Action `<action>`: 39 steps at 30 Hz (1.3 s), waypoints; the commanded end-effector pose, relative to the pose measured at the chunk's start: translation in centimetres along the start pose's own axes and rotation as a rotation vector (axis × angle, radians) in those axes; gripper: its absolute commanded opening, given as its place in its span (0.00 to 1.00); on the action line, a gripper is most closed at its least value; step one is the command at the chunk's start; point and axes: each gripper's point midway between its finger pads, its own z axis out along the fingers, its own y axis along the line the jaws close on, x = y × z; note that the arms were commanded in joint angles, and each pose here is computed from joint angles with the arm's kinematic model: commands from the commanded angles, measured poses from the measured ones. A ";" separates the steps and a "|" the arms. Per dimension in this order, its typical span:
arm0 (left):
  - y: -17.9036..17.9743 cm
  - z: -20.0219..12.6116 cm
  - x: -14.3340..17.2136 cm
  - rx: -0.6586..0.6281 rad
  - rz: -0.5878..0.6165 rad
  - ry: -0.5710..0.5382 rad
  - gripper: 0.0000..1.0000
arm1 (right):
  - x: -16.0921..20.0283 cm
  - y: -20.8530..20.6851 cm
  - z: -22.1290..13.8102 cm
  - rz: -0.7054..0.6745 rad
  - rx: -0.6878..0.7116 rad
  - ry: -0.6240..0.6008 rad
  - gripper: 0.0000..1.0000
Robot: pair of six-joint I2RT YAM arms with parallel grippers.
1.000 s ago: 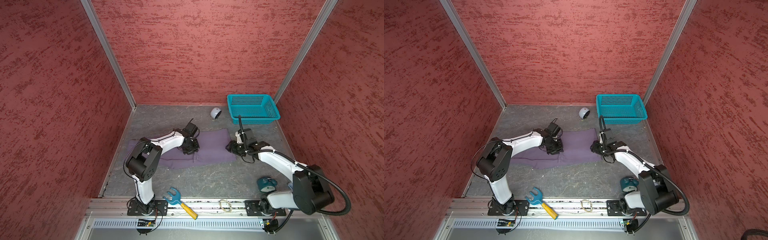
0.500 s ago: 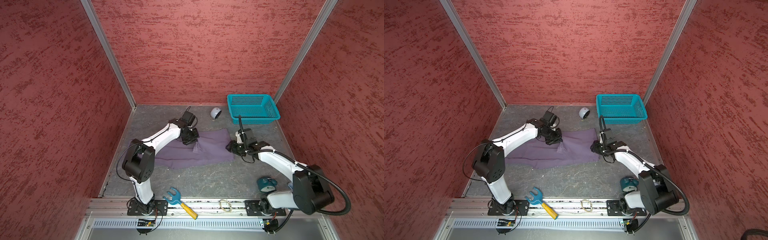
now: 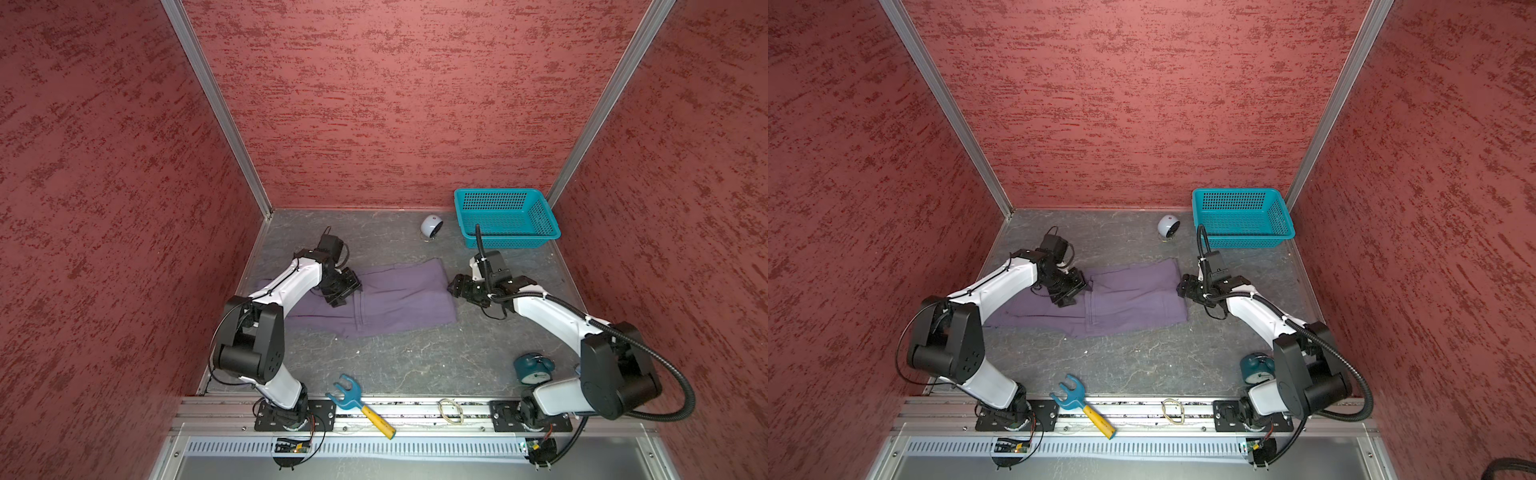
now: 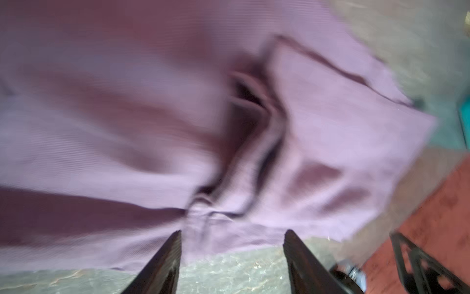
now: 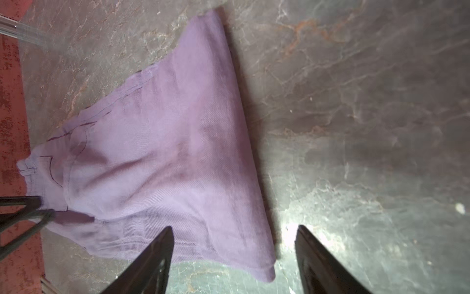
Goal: Fold and stack the trousers
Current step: Smooth out the trousers at the center of the table, then fold the trousers at the center of the table.
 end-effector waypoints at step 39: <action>2.7 -0.8 -2.3 0.113 -0.043 -0.117 0.75 | -11.1 -3.7 -12.3 0.126 0.177 -0.281 0.00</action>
